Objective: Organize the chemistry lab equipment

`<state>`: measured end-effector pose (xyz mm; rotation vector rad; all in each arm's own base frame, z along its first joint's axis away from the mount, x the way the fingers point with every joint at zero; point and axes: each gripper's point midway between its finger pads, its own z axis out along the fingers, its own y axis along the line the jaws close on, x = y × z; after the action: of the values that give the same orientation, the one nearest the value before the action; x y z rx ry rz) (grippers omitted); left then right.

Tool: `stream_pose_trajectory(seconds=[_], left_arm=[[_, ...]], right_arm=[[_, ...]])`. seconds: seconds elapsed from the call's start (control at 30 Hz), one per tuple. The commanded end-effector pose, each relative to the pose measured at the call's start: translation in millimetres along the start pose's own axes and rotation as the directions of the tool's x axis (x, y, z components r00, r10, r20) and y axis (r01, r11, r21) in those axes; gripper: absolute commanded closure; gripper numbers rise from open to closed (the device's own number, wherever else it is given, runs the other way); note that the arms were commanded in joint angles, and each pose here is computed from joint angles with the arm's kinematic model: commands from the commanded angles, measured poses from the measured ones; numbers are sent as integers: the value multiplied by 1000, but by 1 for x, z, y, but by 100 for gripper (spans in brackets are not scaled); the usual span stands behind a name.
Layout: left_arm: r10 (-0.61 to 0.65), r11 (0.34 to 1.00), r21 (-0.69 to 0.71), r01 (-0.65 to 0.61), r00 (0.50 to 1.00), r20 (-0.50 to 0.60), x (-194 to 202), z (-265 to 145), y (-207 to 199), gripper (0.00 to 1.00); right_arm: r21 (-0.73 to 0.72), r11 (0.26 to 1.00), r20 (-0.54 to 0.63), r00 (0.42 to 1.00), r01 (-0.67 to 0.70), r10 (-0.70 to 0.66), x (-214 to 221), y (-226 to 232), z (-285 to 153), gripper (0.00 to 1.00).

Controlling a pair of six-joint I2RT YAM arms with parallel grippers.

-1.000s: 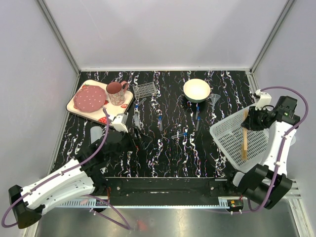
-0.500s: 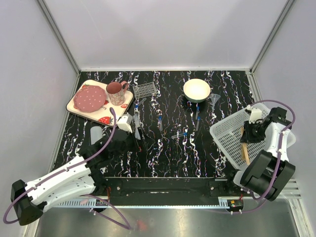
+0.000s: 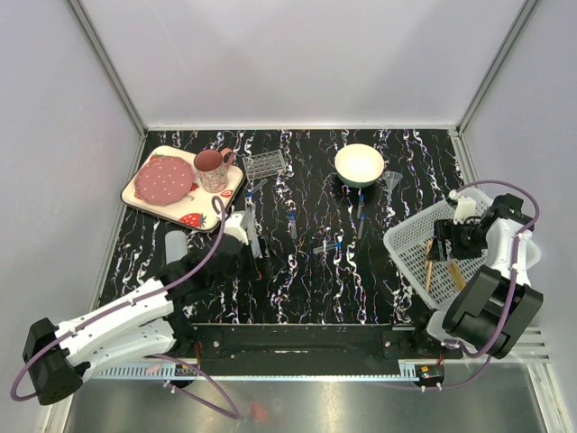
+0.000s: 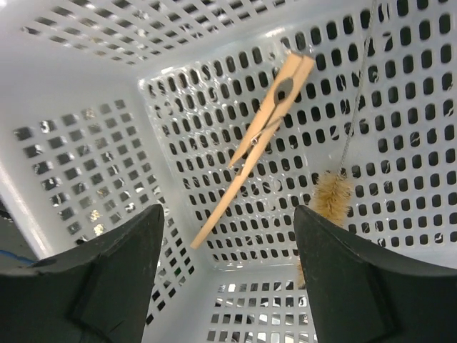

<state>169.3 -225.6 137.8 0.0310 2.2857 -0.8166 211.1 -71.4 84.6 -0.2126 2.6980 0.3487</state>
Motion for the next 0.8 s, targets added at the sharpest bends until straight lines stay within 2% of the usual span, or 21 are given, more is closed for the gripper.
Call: stream_pose_trajectory(seconds=[0.0,0.17,0.4,0.77], left_arm=[[-16,1000,13,16,1000,11,-9,1,-8,1],[-8,1000,-17,8,1000,-5,-11,7,-7,1],[14,995,-102,-19,998,-57,-23,30,-10,1],[70,977,-187,-103,982,-175,-33,72,-21,1]], right_arm=[[-67,997,140,990,34,-25,-35,21,-27,21],[-182,982,271,963,52,-1,-61,55,-53,20],[-333,932,469,883,141,34,-93,108,-96,18],[-463,867,536,837,181,112,-108,135,-117,15]])
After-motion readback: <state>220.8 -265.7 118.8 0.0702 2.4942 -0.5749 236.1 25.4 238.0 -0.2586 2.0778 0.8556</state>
